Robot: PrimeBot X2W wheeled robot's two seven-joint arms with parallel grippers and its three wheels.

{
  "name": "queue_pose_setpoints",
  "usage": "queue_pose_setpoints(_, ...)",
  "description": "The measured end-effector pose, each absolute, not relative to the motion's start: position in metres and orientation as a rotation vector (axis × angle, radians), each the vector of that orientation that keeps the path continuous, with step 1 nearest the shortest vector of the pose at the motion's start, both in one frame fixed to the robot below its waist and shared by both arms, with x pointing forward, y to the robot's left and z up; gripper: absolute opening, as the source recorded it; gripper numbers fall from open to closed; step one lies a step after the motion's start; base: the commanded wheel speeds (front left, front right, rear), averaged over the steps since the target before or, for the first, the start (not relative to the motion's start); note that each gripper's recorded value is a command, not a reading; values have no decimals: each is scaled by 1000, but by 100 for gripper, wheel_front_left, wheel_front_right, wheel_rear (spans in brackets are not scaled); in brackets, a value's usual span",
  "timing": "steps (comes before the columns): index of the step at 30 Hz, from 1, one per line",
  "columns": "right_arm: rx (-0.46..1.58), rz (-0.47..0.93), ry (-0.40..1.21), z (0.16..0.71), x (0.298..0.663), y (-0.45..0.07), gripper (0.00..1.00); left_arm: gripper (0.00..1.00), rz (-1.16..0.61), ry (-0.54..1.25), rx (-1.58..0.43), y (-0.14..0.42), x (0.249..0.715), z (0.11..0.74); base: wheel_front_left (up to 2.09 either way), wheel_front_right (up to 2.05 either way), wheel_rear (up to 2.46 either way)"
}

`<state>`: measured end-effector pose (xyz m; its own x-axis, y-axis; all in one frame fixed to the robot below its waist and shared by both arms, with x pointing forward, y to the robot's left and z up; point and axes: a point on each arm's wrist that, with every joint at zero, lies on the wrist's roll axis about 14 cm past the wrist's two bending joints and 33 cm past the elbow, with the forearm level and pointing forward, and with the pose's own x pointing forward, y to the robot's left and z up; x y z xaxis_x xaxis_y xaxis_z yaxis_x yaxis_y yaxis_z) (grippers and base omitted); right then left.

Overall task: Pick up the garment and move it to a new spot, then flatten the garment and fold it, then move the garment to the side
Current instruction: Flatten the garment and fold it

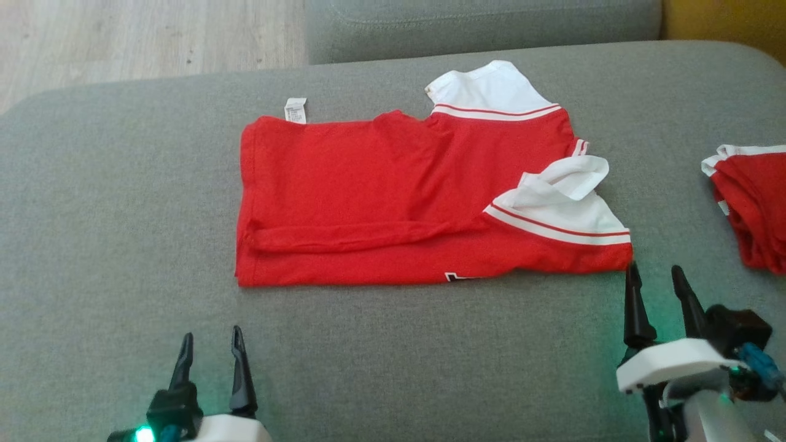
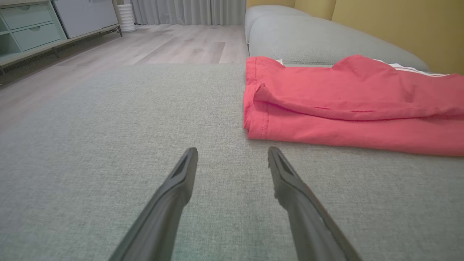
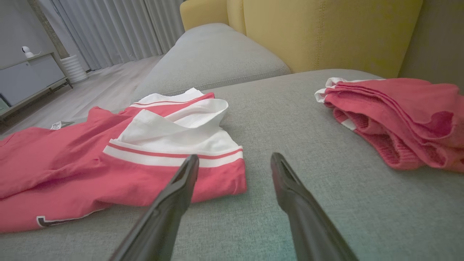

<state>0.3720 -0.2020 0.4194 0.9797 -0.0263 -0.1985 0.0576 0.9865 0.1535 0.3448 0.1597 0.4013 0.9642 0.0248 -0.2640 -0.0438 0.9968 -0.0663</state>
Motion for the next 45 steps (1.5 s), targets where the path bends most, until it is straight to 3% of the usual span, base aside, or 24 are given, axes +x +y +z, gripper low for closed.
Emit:
queue_pose_setpoints(9,153,-20,218,414,375,-195,100,100,5,265,-76,151,346,402,0,0,0)
queue_pose_setpoints(15,150,-37,225,413,412,-200,100,100,-31,268,-88,141,363,400,0,0,0)
queue_pose_setpoints(23,114,-36,418,356,412,-196,100,100,-44,289,-103,137,381,391,0,0,0)
queue_pose_setpoints(24,116,-33,424,354,415,-194,96,100,-44,291,-103,137,383,390,0,0,0)
queue_pose_setpoints(25,116,-29,426,353,419,-193,21,100,-47,290,-104,136,386,390,0,0,0)
queue_pose_setpoints(26,118,-25,425,353,425,-192,0,100,-51,290,-106,136,388,390,0,0,0)
queue_pose_setpoints(36,136,-6,402,359,436,-186,0,100,-86,288,-190,124,412,389,0,0,0)
queue_pose_setpoints(44,145,5,388,361,438,-185,0,100,-49,389,-186,129,417,358,0,0,0)
queue_pose_setpoints(45,147,4,385,361,438,-185,0,44,-50,393,-188,128,418,356,0,0,0)
